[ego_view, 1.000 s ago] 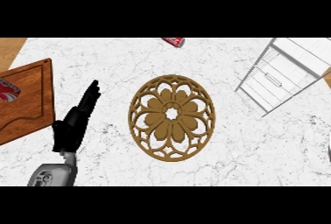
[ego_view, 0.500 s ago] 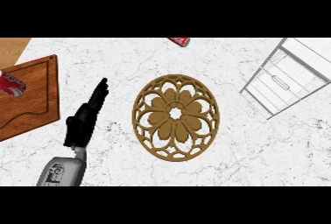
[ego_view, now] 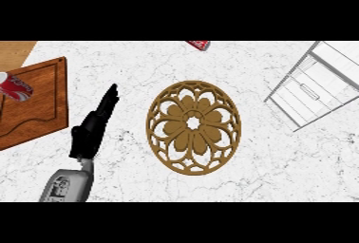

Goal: Pick the croissant from the placemat and place it in the tiered shelf

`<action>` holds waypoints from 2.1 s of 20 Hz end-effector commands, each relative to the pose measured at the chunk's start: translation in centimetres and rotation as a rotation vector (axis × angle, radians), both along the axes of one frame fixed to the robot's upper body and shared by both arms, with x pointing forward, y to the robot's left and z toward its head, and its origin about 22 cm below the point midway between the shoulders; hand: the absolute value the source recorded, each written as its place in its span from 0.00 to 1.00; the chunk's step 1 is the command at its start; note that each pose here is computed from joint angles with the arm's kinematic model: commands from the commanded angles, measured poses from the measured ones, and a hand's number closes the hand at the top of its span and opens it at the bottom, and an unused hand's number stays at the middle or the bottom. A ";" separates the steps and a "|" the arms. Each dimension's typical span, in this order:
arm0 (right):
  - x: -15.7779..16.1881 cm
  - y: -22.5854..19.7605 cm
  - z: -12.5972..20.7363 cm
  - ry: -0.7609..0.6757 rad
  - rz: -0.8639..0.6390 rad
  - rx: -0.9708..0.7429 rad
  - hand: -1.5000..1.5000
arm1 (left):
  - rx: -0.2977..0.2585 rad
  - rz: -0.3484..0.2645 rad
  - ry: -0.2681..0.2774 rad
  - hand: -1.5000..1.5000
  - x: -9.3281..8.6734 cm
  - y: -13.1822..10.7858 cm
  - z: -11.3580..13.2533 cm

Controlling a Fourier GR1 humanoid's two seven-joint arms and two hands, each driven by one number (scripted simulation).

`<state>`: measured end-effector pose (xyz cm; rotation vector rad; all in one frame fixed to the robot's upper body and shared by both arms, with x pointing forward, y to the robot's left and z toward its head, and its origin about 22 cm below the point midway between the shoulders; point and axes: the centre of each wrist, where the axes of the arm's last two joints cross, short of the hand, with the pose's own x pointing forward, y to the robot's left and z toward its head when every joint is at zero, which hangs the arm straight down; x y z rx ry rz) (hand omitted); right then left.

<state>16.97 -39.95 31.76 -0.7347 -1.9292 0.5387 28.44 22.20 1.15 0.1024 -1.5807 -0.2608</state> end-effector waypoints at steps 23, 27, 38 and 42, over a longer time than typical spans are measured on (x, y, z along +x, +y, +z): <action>13.6 4.0 -3.9 -0.273 -0.067 -0.157 1.00 | -0.001 -0.019 0.015 0.50 -0.9 -0.4 -1.0; 16.0 3.7 -1.8 -0.229 -0.106 -0.074 1.00 | 0.018 0.003 -0.006 0.50 1.0 -1.5 0.8; 20.8 1.3 -7.2 -0.196 0.017 0.164 1.00 | -0.010 -0.030 0.000 0.50 -1.5 -1.1 0.7; 21.4 0.3 -4.5 -0.198 0.011 0.178 1.00 | 0.006 0.004 -0.011 0.50 1.3 0.9 -0.5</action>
